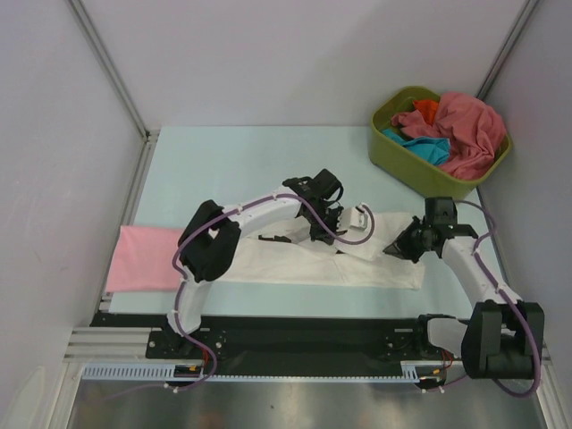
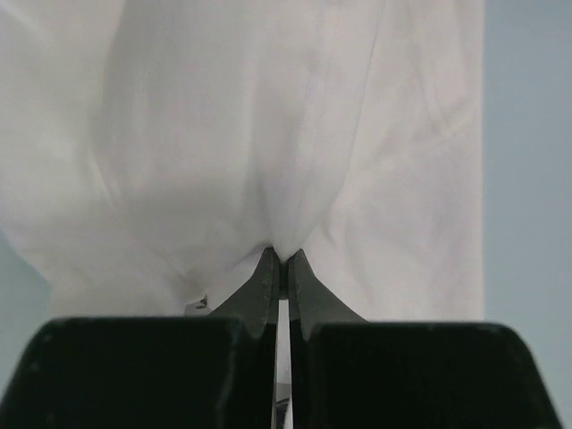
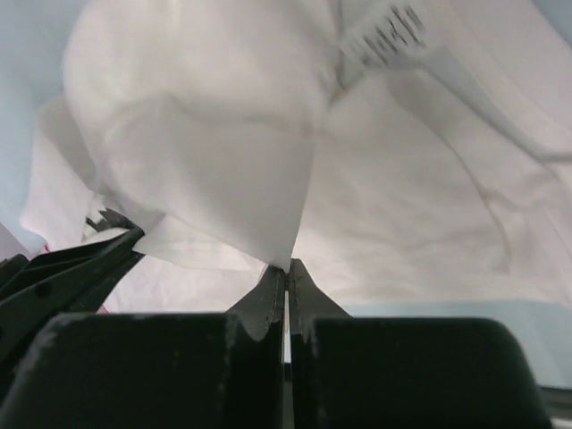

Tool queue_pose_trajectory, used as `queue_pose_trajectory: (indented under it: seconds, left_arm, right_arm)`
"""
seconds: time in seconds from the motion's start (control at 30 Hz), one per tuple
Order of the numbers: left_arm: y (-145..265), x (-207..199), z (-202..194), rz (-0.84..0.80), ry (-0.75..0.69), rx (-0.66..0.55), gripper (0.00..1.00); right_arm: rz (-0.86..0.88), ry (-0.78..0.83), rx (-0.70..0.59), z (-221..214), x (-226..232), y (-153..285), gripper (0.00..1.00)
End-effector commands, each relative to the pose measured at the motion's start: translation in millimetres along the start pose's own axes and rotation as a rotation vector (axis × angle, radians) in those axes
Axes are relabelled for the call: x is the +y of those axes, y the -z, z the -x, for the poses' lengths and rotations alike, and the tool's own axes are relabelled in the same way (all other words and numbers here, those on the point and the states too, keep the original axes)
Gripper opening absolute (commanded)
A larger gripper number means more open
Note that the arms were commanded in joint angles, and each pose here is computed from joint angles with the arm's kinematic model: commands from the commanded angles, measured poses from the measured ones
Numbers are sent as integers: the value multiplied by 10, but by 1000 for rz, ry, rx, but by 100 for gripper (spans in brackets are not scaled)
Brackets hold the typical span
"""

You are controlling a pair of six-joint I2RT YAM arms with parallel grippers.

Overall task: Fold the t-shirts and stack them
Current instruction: Fold the tshirt

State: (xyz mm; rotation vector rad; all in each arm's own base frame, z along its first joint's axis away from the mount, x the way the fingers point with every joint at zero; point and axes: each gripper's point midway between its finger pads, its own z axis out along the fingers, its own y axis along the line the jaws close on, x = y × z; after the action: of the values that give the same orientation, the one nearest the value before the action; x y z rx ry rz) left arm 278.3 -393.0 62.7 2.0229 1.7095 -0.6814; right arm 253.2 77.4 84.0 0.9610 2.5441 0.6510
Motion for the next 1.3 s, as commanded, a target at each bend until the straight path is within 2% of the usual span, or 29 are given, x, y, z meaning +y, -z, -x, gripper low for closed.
queue_pose_trajectory:
  seconds: [0.0, 0.17, 0.3, 0.4, 0.53, 0.73, 0.87, 0.93, 0.97, 1.0, 1.07, 1.2, 1.27]
  left_arm:
    - [241, -336, 157, -104, 29, -71, 0]
    - [295, -548, 136, -192, 14, -80, 0]
    - [291, -540, 35, -189, 27, -75, 0]
    - [299, -392, 99, -135, 73, -114, 0]
    - [290, 5, 250, -6, 133, -185, 0]
    - [143, 396, 226, 91, 226, -183, 0]
    - [109, 580, 209, 141, 278, -194, 0]
    - [91, 633, 203, 165, 291, -193, 1]
    - [50, 645, 174, 165, 300, -187, 2]
    - [36, 655, 168, 169, 314, -186, 3]
    - [7, 710, 145, 189, 342, -179, 7]
    - [49, 915, 129, 295, 388, -171, 16]
    - [80, 1010, 75, 354, 420, -153, 25]
  right_arm:
    - [-53, -13, 77, -308, -190, 150, 0]
    - [-77, -20, 123, -568, -288, 166, 0]
    - [-89, -13, 167, -694, -326, 88, 0]
    - [-62, -30, 135, -568, -262, 68, 0]
    - [-6, -53, 107, -347, -96, 31, 0]
    - [-17, -89, 109, -80, -57, -197, 0]
    - [-7, -106, 54, 175, 55, -274, 5]
    - [-25, -121, 25, 272, 40, -325, 18]
    - [-15, -140, 3, 347, 72, -339, 30]
    - [-16, -151, -6, 381, 76, -348, 33]
    - [-5, -164, -36, 481, 126, -349, 37]
    - [-7, -123, -145, 701, 173, -220, 40]
    - [-18, -96, -197, 788, 169, -129, 41]
